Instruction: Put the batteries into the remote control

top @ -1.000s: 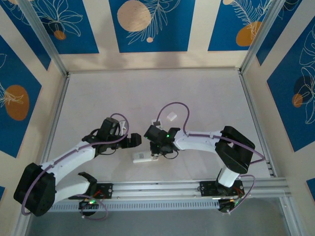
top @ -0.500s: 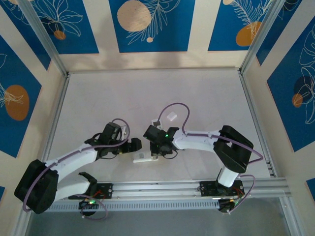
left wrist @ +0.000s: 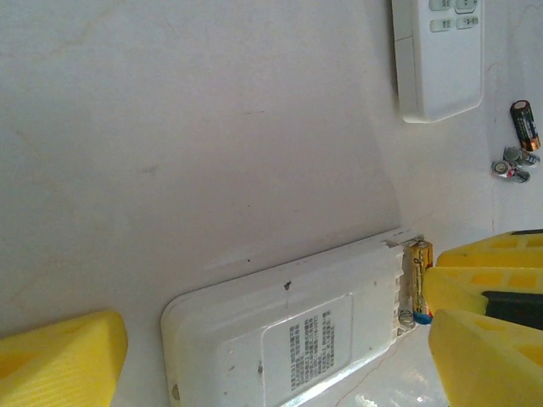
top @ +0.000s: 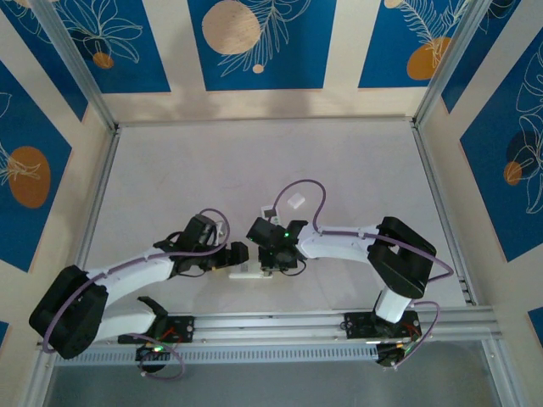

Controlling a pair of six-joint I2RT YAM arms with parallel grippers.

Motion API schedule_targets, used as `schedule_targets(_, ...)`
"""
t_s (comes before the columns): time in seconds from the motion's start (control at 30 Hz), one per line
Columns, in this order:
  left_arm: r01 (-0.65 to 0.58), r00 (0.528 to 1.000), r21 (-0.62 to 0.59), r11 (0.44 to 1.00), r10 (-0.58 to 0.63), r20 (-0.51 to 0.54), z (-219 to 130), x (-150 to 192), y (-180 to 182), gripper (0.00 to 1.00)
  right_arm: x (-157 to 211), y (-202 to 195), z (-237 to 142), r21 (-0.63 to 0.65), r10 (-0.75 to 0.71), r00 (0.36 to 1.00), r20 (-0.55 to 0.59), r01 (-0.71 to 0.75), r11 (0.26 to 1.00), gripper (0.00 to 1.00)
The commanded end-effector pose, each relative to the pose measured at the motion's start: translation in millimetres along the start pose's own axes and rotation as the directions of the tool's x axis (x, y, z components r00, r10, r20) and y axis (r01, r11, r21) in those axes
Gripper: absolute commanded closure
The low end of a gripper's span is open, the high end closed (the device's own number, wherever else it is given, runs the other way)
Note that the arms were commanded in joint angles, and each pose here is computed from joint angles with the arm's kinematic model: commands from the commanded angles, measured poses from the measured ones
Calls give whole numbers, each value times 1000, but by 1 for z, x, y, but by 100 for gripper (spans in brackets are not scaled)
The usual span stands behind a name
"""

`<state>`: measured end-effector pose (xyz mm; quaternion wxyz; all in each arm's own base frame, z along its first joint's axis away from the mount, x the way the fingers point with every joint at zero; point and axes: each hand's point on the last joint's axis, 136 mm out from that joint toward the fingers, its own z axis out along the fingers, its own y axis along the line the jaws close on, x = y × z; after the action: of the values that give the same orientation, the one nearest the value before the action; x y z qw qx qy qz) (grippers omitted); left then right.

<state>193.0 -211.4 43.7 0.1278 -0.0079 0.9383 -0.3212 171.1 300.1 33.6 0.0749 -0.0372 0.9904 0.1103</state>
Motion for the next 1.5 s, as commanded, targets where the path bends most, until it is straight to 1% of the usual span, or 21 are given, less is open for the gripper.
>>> schedule_targets(0.0,-1,1000,-23,1000,1,-10,2,6,6,10,-1,6,-12,-14,11,1000,3,-11,1000,75)
schedule_targets(0.07,-2,1000,-27,1000,2,-11,2,6,6,11,-3,6,-15,-17,14,1000,12,-14,1000,75)
schedule_targets(0.47,4,997,-25,1000,-6,-80,9,19,5,34,1,0,0,19,12,1000,-14,-12,1000,76)
schedule_targets(0.63,10,993,-38,999,-15,-120,15,27,7,40,1,1,5,27,8,1000,-26,-8,1000,77)
schedule_targets(0.87,19,987,-74,997,-30,-159,22,37,11,49,1,-2,5,43,13,1000,-25,-12,999,87)
schedule_targets(1.03,28,986,-133,991,-49,-158,23,39,20,54,1,-1,-4,35,14,1000,-24,-13,999,89)
schedule_targets(1.3,61,986,-191,980,-88,-140,25,39,31,64,-7,4,-20,3,8,999,41,-8,1000,89)
schedule_targets(1.47,61,983,-202,977,-93,-155,27,42,33,67,-11,0,-14,23,23,998,66,-24,999,88)
